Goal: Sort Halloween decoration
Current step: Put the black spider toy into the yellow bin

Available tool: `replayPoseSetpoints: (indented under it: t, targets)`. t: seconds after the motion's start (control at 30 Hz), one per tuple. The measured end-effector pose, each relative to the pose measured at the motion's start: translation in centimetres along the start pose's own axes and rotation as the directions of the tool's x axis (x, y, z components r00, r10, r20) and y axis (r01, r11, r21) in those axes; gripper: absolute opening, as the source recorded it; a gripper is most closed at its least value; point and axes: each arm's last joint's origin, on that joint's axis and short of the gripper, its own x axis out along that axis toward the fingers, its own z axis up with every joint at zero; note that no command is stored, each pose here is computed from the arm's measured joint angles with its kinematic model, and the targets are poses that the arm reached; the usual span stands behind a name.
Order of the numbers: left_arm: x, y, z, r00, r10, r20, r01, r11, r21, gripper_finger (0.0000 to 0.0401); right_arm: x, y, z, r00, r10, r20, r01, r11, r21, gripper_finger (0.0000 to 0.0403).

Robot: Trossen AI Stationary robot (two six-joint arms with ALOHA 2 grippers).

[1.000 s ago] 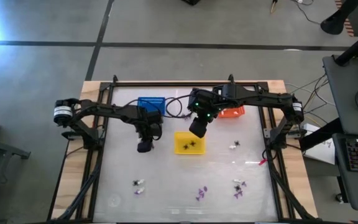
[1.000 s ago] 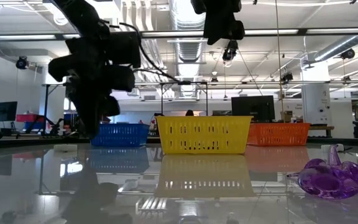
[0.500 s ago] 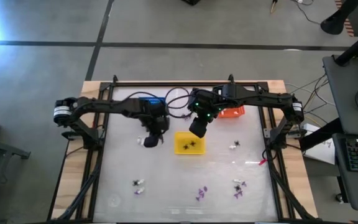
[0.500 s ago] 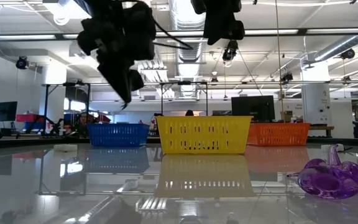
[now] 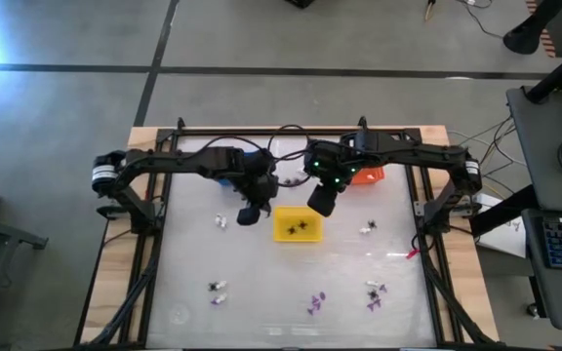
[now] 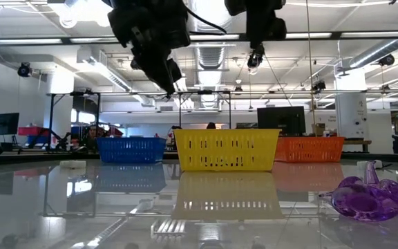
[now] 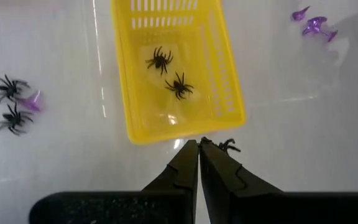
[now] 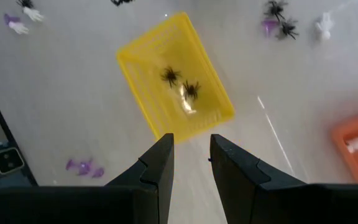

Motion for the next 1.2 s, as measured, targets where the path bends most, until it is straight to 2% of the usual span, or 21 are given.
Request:
replayPoseSetpoints:
  t: [0.17, 0.3, 0.53, 1.03, 1.2]
  targets:
    - [0.6, 0.3, 0.4, 1.0, -0.002, -0.007, 0.003, 1.0, 0.023, 0.0, -1.8, -0.3, -0.9, 0.998, -0.049, 0.048, 0.049, 0.999, 0.003, 0.0098]
    - [1.6, 0.6, 0.4, 1.0, -0.007, -0.023, 0.008, 1.0, 0.024, 0.0, -3.7, -0.6, -1.9, 0.99, -0.096, 0.103, 0.091, 0.994, 0.056, 0.0098]
    - [3.7, 1.4, 0.3, 0.999, -0.018, -0.038, 0.019, 0.999, 0.037, 0.0, -6.3, -0.8, -3.2, 0.978, -0.096, 0.187, 0.076, 0.991, 0.112, 0.0098]
    - [5.7, 2.3, 1.5, 0.999, -0.045, -0.028, 0.046, 0.998, 0.039, 0.0, -6.0, -0.9, -3.0, 0.976, -0.118, 0.185, 0.099, 0.989, 0.109, 0.0098]
    - [5.6, 2.4, 1.8, 0.999, -0.045, -0.028, 0.046, 0.998, 0.046, 0.0014, -5.9, -0.8, -3.0, 0.976, -0.12, 0.181, 0.103, 0.99, 0.1, 0.0098]
